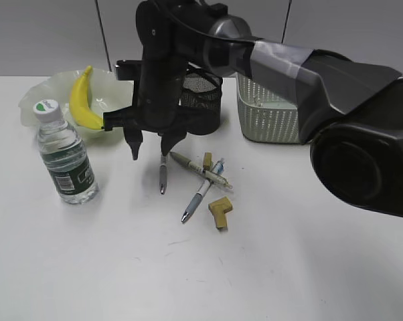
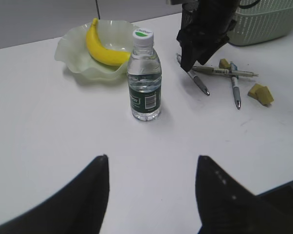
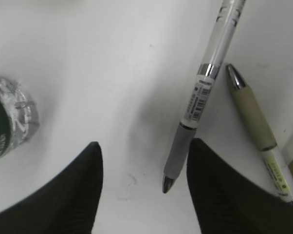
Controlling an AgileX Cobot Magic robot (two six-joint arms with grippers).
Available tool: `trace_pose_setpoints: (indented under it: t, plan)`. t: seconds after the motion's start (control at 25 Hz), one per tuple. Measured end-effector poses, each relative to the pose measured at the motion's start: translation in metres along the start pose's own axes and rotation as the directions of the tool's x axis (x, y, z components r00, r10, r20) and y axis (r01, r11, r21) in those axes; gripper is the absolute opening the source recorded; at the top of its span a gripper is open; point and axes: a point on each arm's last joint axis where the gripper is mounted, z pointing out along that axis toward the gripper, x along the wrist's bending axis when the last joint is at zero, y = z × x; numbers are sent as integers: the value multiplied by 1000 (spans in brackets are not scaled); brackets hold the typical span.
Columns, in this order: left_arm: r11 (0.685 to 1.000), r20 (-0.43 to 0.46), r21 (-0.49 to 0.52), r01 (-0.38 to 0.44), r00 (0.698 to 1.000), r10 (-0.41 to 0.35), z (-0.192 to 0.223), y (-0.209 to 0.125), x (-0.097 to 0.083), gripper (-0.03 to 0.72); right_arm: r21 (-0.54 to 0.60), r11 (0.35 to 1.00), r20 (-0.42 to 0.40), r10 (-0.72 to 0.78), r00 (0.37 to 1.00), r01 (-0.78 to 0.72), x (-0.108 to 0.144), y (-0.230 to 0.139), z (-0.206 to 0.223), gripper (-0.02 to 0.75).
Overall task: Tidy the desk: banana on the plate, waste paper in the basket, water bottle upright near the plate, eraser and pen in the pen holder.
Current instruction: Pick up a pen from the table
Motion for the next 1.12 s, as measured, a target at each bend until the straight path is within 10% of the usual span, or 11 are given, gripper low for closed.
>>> trace_pose_setpoints:
  t: [0.68,0.92,1.12]
  plan:
    - [1000,0,0,0,1000,0,0,0,0,421,82,992,24,91,996,-92,-25,-1,45,414]
    - [1000,0,0,0,1000,0,0,0,0,420,80,993,23,84,996,-85,-25,-1,47,118]
    - [1000,0,0,0,1000,0,0,0,0,420,30,998,4,46,999,-46,-21,8,37,111]
